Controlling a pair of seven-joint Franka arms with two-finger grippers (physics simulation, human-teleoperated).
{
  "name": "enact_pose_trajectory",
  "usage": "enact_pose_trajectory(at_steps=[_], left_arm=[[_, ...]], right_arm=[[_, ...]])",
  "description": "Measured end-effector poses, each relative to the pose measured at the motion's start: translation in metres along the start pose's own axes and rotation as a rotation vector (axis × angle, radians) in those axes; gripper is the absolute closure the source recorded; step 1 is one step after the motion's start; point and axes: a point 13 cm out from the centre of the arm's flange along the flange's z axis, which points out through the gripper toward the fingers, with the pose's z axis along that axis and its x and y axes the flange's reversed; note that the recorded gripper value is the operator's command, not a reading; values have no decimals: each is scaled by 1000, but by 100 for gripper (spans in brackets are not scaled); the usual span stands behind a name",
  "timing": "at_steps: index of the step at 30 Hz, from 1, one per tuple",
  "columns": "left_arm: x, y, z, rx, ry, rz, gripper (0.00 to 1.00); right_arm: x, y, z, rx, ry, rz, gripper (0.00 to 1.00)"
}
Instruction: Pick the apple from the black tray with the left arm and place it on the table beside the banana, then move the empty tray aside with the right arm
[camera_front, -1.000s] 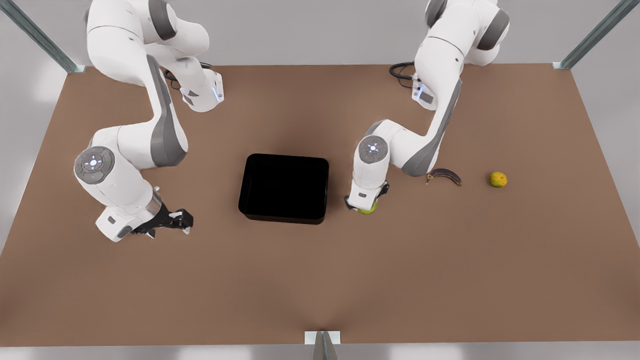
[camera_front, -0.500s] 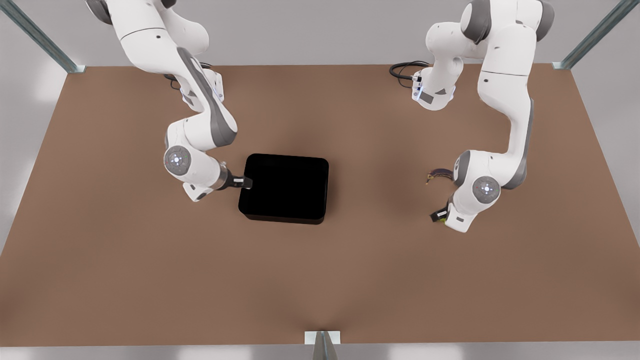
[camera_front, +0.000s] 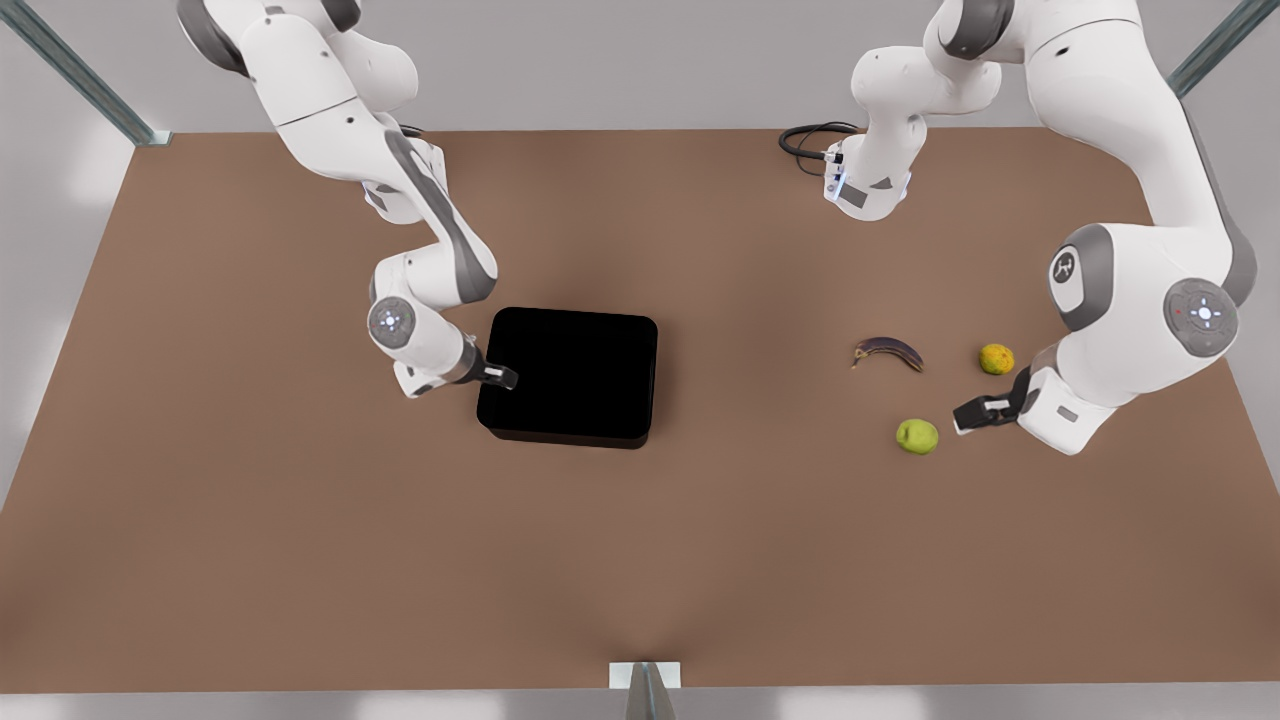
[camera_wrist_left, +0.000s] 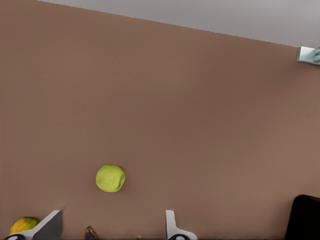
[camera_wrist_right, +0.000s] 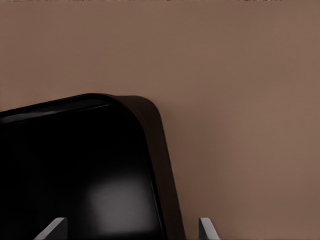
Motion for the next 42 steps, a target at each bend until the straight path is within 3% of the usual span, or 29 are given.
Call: enact_pose_trajectory(at_steps=[2, 9, 13, 23, 29, 37, 42], left_arm=[[3, 0, 3, -2, 17, 24, 0], [9, 3, 6, -5, 44, 87, 0], [10, 3, 6, -6, 50, 115, 0], [11, 4, 7, -6, 55, 162, 0], [12, 3, 8, -6, 57, 182, 0], [12, 3, 8, -5, 57, 198, 0], [12, 3, 8, -6, 58, 205, 0]], right_arm=[[1, 1, 4, -5, -10, 5, 9], [-5, -5, 16, -10, -19, 29, 59], [-8, -5, 16, -14, -25, 28, 77], [-24, 24, -40, -56, -51, -12, 91], [-78, 7, -119, -57, -58, -16, 96], [-152, -127, -195, 76, -36, 6, 99], [-185, -185, -214, 145, -24, -78, 99]])
